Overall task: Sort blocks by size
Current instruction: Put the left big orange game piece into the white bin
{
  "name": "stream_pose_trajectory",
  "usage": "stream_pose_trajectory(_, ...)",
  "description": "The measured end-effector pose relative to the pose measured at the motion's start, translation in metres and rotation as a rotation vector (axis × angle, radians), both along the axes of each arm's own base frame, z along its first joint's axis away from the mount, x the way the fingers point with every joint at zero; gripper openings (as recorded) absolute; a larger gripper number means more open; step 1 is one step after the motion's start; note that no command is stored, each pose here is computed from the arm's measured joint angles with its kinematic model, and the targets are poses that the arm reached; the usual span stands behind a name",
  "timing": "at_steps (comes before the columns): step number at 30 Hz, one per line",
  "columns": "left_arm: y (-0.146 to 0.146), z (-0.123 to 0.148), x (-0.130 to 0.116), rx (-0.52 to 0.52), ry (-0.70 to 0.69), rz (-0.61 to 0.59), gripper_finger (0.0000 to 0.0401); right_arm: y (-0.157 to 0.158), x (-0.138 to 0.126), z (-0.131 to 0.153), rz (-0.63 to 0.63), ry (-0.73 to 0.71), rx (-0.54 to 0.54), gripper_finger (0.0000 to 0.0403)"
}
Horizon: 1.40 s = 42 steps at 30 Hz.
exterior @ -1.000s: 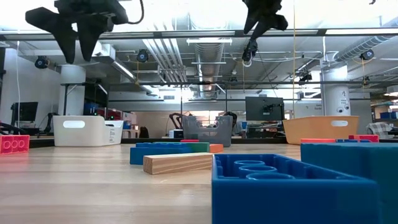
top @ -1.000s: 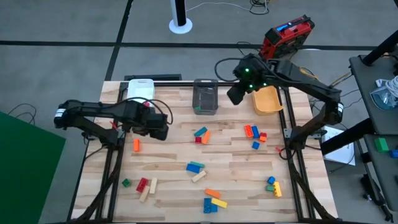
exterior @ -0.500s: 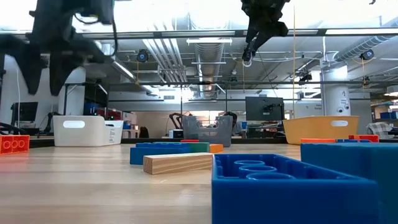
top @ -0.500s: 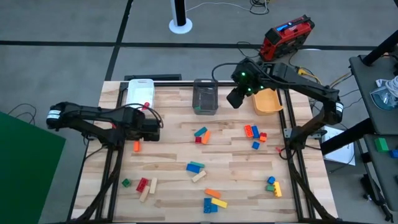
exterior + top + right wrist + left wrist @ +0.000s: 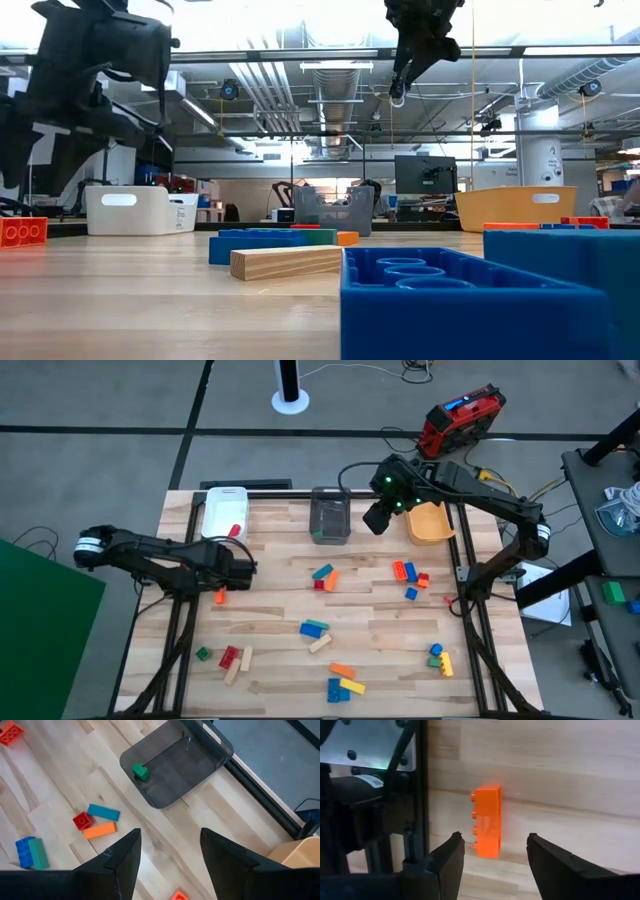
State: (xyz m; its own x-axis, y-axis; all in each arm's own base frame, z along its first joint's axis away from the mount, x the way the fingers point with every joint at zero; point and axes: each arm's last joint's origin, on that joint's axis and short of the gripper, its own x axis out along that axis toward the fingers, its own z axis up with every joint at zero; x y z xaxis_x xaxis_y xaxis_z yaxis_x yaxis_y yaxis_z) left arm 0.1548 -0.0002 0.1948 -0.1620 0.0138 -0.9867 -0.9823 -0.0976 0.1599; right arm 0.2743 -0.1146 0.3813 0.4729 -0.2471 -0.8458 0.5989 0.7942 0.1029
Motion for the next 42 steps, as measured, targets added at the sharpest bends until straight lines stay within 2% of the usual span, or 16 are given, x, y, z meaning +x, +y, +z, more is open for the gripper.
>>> stream_pose_trajectory(5, 0.0, -0.005, 0.003, -0.012, -0.025, -0.002, 0.0192, -0.001, 0.001, 0.001, 0.009, -0.014, -0.012, 0.0196)
stream_pose_trajectory(16, 0.005, -0.028, 0.015, 0.001, 0.131, 0.061, 0.0192, -0.001, 0.002, 0.001, 0.043, -0.011, -0.034, 0.0198)
stream_pose_trajectory(28, 0.006, -0.037, 0.018, 0.0, 0.191, 0.059, 0.0192, -0.001, 0.003, 0.002, 0.066, -0.015, -0.051, 0.0199)
stream_pose_trajectory(33, 0.006, -0.041, 0.021, -0.004, 0.177, 0.05, 0.0192, -0.001, 0.003, 0.0, 0.082, -0.007, -0.058, 0.0199)
stream_pose_trajectory(38, 0.006, -0.051, 0.032, -0.013, 0.084, 0.049, 0.0192, -0.001, 0.003, -0.001, 0.092, 0.0, -0.061, 0.0199)
stream_pose_trajectory(42, 0.005, -0.054, 0.042, -0.059, 0.018, 0.033, 0.0192, -0.001, 0.003, -0.001, 0.096, 0.002, -0.063, 0.0199)
